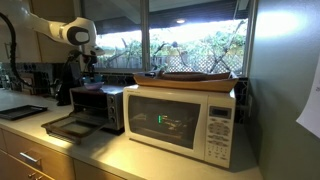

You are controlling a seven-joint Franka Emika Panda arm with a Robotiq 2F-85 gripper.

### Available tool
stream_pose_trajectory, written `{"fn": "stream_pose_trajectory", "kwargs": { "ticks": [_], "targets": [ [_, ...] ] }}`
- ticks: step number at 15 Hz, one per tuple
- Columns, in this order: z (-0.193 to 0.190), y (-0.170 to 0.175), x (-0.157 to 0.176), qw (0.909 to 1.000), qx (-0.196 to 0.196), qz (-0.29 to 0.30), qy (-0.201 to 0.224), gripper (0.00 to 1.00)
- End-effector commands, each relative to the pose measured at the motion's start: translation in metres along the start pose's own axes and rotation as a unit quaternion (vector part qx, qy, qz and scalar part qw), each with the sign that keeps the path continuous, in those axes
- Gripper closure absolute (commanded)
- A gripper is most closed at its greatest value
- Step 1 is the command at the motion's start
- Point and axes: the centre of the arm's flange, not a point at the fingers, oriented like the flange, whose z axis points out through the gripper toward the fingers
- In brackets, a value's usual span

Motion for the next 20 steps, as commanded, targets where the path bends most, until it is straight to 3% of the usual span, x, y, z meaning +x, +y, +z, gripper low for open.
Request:
{"fn": "stream_pose_trajectory", "kwargs": {
  "ticks": [1,9,10,12,18,20],
  "targets": [
    [0.006,0.006,-0.003,0.9999,-0.006,0.008,0.004,0.70],
    [0.007,0.015,-0.002,0.9998,0.003,0.018,0.002,0.11],
    [0.008,0.017,-0.001,0.9997,0.008,0.021,0.002,0.54],
    [0.008,0.018,0.000,0.9996,0.014,0.022,0.003,0.50],
    [0.009,0.023,0.000,0.9993,0.026,0.026,0.001,0.96],
    [0.009,0.023,0.000,0.9992,0.030,0.026,0.000,1.00]
  ]
}}
